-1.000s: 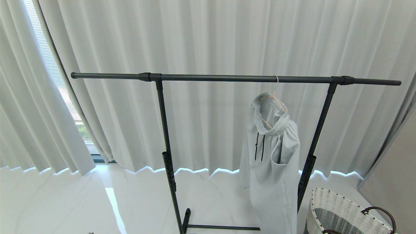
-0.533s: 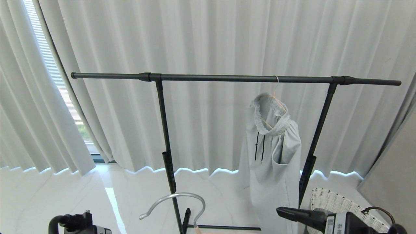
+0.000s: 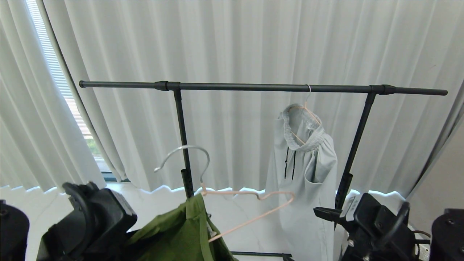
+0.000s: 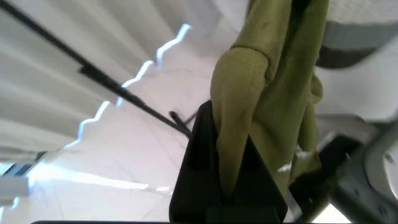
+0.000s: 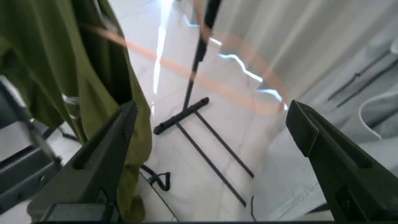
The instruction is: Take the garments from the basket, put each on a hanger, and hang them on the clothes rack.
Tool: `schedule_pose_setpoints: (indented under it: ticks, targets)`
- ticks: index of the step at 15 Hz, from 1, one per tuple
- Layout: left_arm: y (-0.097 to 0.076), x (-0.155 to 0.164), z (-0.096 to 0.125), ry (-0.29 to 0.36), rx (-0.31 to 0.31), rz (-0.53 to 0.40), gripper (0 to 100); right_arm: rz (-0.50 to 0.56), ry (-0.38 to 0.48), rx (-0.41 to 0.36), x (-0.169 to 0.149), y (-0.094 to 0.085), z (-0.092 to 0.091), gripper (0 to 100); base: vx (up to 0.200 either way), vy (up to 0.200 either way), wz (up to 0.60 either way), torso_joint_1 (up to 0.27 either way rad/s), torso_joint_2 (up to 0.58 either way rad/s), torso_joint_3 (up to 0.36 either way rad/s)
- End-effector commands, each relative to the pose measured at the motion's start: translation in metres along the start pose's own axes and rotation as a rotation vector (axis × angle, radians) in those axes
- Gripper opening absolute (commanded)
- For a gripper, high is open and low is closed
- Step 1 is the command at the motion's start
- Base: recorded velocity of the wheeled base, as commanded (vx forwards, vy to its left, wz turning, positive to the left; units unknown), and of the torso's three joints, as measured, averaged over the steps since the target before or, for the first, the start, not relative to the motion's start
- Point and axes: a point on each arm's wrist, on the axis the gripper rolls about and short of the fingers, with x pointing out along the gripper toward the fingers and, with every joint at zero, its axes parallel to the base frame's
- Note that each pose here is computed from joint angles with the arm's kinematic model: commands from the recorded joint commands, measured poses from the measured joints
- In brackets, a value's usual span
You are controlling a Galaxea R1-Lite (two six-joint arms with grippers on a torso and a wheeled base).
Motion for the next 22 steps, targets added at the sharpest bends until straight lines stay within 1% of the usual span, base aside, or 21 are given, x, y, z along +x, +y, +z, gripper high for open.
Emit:
schedule_pose_setpoints:
  ticks: [1,3,5,8,9,11,14,17,19,22]
  targets:
    - [0.009,0.008,0.02,-0.013,-0.037,0.055,0,-0.029,0.019,0.036,0.014,-0.003,0.002,100,0.0,0.0,0.0,0.0,0.0,0.0]
    - [0.013,0.008,0.034,-0.046,-0.053,0.068,0,-0.036,0.044,0.1,0.03,0.002,0.001,100,0.0,0.0,0.0,0.0,0.0,0.0]
    - [0.015,0.009,0.042,-0.066,-0.06,0.071,0,-0.039,0.045,0.143,0.05,0.007,0.008,100,0.0,0.0,0.0,0.0,0.0,0.0]
    - [0.016,0.007,0.047,-0.082,-0.064,0.073,0,-0.058,0.05,0.156,0.079,0.009,0.013,100,0.0,0.0,0.0,0.0,0.0,0.0]
    - [0.016,0.007,0.047,-0.085,-0.065,0.073,0,-0.07,0.055,0.17,0.093,0.011,0.014,100,0.0,0.0,0.0,0.0,0.0,0.0]
    - [0.016,0.006,0.047,-0.09,-0.067,0.074,0,-0.114,0.071,0.172,0.112,0.014,0.009,100,0.0,0.0,0.0,0.0,0.0,0.0]
    - [0.016,0.005,0.048,-0.095,-0.067,0.072,0,-0.122,0.084,0.178,0.123,0.016,0.006,100,0.0,0.0,0.0,0.0,0.0,0.0]
    - [0.016,0.005,0.051,-0.128,-0.073,0.073,0,-0.132,0.101,0.173,0.127,0.016,0.001,100,0.0,0.0,0.0,0.0,0.0,0.0]
    - [0.016,0.005,0.05,-0.126,-0.074,0.074,0,-0.195,0.122,0.171,0.127,0.007,-0.007,100,0.0,0.0,0.0,0.0,0.0,0.0]
    - [0.016,0.005,0.048,-0.12,-0.072,0.076,0,-0.293,0.182,0.173,0.112,-0.023,-0.024,100,0.0,0.0,0.0,0.0,0.0,0.0]
